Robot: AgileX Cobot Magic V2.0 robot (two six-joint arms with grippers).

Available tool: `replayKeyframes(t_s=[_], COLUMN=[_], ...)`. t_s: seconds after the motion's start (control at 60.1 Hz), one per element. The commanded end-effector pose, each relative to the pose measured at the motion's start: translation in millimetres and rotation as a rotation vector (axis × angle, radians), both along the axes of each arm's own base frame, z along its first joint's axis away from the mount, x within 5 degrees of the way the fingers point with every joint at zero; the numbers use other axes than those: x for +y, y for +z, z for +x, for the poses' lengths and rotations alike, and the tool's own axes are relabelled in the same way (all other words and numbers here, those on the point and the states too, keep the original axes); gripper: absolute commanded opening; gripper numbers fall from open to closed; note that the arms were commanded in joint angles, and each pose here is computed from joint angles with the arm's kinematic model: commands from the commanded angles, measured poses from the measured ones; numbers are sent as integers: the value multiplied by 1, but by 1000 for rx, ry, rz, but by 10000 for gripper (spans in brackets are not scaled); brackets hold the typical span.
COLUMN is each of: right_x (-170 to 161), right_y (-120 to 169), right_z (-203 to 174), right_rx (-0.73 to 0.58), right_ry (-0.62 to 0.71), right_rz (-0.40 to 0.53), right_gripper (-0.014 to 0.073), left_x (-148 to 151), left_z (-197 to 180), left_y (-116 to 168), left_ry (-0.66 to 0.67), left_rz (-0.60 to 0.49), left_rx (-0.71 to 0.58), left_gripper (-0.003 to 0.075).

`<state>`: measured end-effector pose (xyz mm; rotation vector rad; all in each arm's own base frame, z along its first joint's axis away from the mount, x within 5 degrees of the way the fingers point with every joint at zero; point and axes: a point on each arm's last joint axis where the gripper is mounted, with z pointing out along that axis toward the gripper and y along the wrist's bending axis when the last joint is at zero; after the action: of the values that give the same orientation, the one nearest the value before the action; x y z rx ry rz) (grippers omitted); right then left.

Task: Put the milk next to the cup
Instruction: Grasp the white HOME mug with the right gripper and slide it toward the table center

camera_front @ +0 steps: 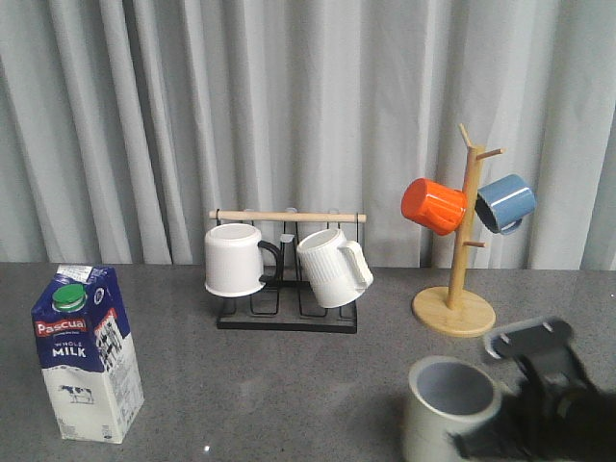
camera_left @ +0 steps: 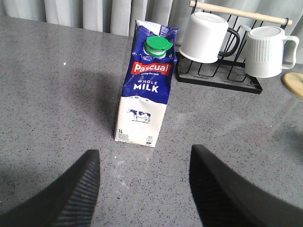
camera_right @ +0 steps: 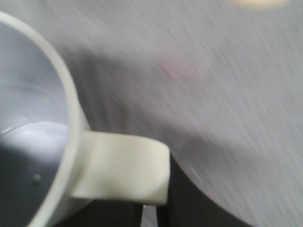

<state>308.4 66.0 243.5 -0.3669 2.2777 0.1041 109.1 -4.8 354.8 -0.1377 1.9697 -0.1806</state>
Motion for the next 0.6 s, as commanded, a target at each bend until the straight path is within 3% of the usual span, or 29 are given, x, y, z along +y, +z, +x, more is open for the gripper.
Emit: replayKeyframes(t_s=[0.0, 0.116, 0.266, 0.582], right_x=[27, 52, 70, 74], right_y=[45, 49, 24, 7], right_z=[12, 32, 58, 63], right_rx=[-165, -153, -63, 68], right_ry=[72, 117, 138, 157], right_rz=[34, 55, 45, 30], right_gripper=[-6, -6, 0, 99], left_x=[1, 1, 1, 1], left_z=[2, 2, 2, 2], left_y=[16, 16, 16, 16], left_ry=[10, 10, 10, 10], left_rz=[-8, -8, -8, -8], left_rx=[-100, -100, -100, -99], left_gripper=[414, 414, 414, 414])
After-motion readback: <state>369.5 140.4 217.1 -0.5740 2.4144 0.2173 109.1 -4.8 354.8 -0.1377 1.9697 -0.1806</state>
